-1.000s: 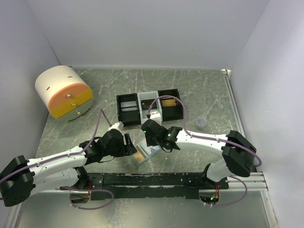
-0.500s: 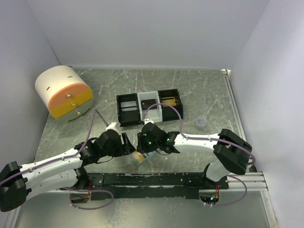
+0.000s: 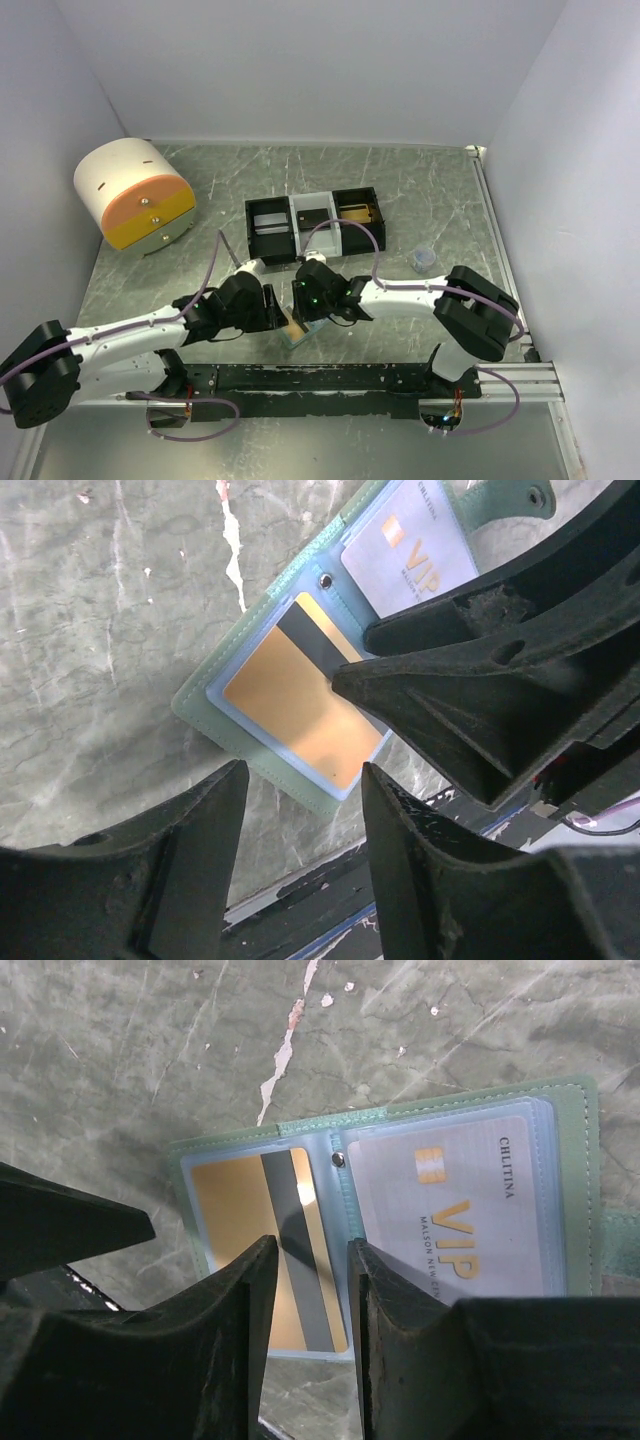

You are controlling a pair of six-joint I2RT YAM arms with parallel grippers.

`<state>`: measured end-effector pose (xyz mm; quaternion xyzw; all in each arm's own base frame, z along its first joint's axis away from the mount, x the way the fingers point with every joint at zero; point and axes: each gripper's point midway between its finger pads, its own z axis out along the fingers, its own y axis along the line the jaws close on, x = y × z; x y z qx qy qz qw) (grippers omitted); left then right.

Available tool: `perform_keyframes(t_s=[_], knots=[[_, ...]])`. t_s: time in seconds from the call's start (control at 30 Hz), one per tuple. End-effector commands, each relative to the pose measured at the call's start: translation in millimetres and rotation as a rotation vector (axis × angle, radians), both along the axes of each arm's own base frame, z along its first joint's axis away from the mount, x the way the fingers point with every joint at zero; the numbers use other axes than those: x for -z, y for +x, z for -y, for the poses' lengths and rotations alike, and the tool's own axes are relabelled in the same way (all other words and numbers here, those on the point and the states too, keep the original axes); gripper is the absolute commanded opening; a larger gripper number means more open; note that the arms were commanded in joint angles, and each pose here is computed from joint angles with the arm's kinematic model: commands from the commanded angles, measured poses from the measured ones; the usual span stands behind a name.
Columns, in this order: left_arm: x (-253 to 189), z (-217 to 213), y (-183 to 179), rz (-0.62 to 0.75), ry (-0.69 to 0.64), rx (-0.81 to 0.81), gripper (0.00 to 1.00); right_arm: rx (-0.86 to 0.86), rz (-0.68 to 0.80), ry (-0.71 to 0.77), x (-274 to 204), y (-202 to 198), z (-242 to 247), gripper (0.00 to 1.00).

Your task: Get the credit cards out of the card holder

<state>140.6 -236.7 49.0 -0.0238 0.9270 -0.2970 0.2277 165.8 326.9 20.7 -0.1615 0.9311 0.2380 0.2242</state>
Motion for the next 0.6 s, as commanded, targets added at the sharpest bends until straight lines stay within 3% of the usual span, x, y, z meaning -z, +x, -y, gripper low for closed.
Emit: perform_keyframes(t_s=[0.0, 0.27, 0.57], knots=[[-9.8, 20.8, 2.0, 0.022, -0.06, 0.058, 0.57, 0.047, -0.057, 0.008, 15.6, -7.4, 13.0, 0.34], [14.8, 16.6, -1.4, -0.033, 0.037, 0.023, 0.44, 0.083, -0.177, 0.221, 9.4, -11.6, 13.7, 0.32], [18.8, 17.3, -2.0, -0.026, 0.063, 0.02, 0.44, 0.072, -0.197, 0.244, 8.5, -14.5, 13.0, 0.27]])
